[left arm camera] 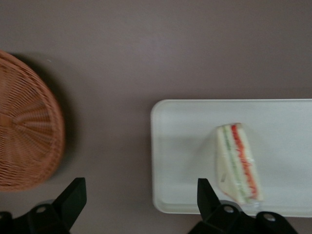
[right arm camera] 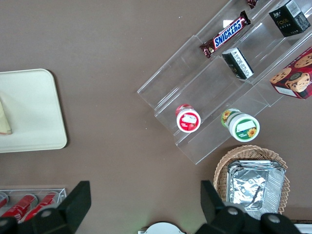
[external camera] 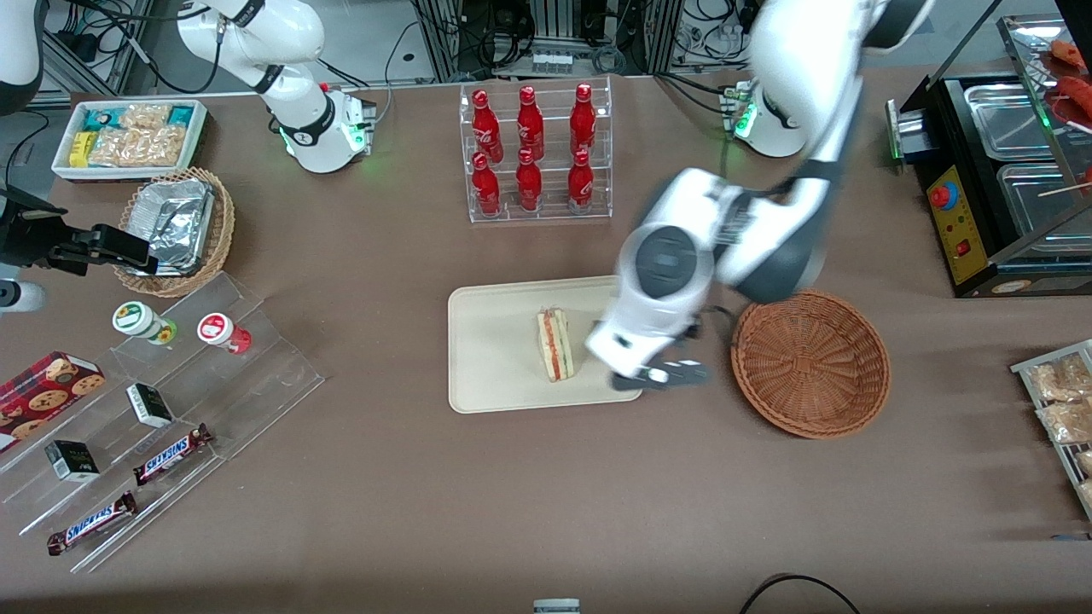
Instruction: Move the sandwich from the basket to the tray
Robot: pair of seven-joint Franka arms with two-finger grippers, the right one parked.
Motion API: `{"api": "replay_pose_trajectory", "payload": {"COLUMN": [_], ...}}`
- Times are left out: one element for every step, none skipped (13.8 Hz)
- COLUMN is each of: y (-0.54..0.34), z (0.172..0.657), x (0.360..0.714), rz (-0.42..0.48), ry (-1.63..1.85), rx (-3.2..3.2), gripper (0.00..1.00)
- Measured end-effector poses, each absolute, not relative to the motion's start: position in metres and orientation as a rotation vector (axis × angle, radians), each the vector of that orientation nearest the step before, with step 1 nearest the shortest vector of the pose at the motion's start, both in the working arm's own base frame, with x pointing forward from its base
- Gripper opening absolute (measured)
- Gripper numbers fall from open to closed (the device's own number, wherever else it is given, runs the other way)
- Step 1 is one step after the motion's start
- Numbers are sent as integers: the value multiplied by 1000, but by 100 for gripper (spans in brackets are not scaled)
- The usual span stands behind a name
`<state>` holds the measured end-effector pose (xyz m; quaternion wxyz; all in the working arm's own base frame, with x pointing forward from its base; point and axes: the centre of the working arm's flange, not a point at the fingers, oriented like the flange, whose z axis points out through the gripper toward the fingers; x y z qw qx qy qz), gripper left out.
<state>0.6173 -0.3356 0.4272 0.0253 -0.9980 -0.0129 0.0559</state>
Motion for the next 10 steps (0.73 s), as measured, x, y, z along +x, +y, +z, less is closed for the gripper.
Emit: {"api": "replay_pose_trajectory", "payload": {"y": [-304,-275,-245,-217,-189,-164,-144,-127,-115,-104], "z": [435,442,450,458,466,473,478,482,485,490], "x": [624,628,632,635,637,639,639,639,637,635], "rz": [198,228,260,286,303,323,342,362,380,397], "ry": [-1,42,79,108,131,144,140,124,103,79], "rx": [-3087,-3087,-3086,-3088,-3097,-3111,-3121,-3123,-3123,-3123], "gripper": [100,100,100,100,100,100,100,100,100,100]}}
